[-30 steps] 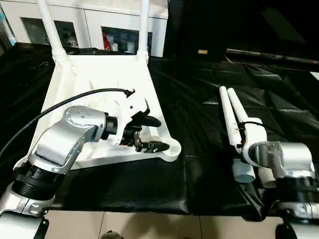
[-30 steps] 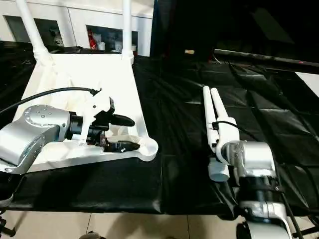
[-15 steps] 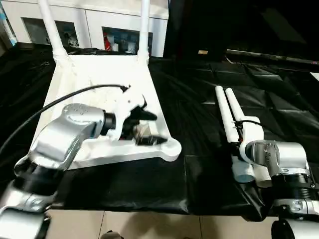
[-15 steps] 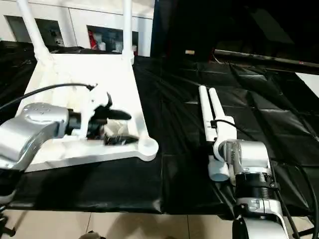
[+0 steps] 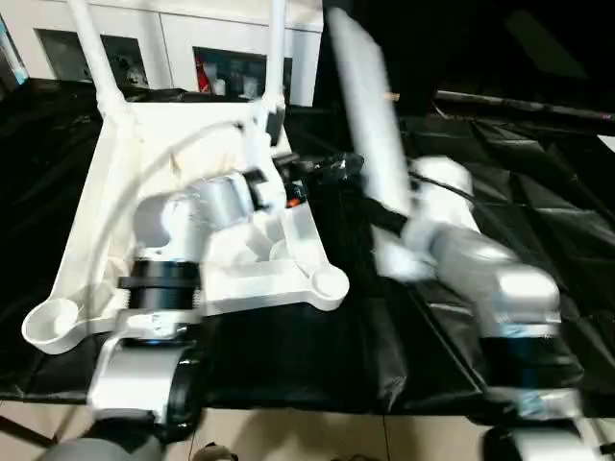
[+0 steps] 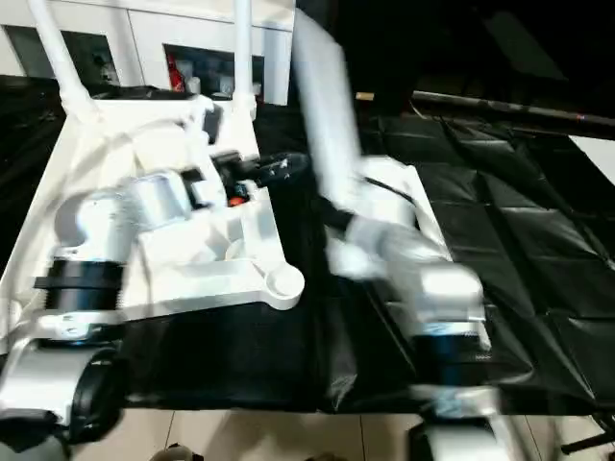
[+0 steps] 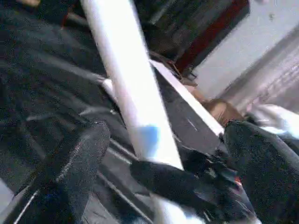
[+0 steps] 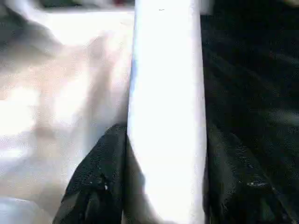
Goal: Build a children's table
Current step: Pick table leg
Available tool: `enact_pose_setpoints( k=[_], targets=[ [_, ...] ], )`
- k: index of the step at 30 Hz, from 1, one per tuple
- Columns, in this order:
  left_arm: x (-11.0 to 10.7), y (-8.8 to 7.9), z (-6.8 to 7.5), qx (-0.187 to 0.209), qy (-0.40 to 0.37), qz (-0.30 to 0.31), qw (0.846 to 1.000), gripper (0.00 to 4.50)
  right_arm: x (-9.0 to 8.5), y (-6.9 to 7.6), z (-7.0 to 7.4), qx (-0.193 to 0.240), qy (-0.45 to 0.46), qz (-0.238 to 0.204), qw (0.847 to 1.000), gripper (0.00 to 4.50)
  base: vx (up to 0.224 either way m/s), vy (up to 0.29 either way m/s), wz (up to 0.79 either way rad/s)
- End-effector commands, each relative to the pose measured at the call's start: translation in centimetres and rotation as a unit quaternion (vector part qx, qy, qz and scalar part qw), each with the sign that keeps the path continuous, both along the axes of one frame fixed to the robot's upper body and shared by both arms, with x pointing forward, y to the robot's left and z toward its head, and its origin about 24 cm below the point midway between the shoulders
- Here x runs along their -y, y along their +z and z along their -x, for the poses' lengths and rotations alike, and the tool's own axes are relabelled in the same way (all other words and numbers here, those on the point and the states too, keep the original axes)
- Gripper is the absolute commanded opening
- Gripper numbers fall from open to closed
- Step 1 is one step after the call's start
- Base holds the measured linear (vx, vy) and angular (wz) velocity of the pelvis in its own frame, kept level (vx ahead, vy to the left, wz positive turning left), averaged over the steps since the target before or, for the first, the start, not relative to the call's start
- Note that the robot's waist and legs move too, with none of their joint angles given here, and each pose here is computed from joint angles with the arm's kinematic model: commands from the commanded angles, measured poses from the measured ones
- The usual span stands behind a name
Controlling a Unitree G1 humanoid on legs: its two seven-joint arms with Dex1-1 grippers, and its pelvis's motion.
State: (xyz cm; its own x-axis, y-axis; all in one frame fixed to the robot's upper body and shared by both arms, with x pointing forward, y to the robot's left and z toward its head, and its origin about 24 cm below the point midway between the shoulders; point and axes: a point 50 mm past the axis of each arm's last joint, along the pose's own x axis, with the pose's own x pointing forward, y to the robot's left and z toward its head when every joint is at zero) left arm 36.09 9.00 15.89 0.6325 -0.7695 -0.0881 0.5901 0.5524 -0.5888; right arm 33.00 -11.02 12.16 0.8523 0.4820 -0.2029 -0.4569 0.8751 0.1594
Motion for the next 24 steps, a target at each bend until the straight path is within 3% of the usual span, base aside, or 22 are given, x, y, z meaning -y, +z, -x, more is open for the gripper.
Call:
enact_pose_setpoints(
  k=[1, 6, 13, 14, 17, 24],
  targets=[
    [0.0, 0.8, -0.6, -0.005, 0.031, 0.034, 0.999, 4.50, -1.5, 1.2, 0.9, 0.039, 0.051, -0.003, 0.998, 1.86, 0.000, 0.000, 0.00],
    [0.3, 1.8, -0.6, -0.014, 0.033, 0.091, 0.995, 4.50, -2.9, 0.7, 1.8, 0.050, 0.097, 0.027, 0.994, 1.86, 0.000, 0.000, 0.00],
    [0.2, 2.3, -0.9, -0.033, 0.073, 0.127, 0.989, 4.50, -3.8, -0.1, 1.4, 0.060, 0.094, 0.101, 0.989, 1.86, 0.000, 0.000, 0.00],
    [0.1, 2.3, -1.0, -0.033, 0.082, 0.124, 0.988, 4.15, -4.0, -0.1, 1.3, 0.061, 0.093, 0.104, 0.988, 1.86, 0.000, 0.000, 0.00],
    [0.1, 2.0, -0.7, -0.039, 0.083, 0.121, 0.988, 4.08, -4.4, 0.1, 1.0, 0.069, 0.086, 0.117, 0.987, 1.86, 0.000, 0.000, 0.00],
    [0.0, 1.2, -0.4, -0.050, 0.102, 0.106, 0.988, 3.34, -4.8, 0.2, 0.7, 0.074, 0.082, 0.124, 0.986, 1.86, 0.000, 0.000, 0.00]
  ],
)
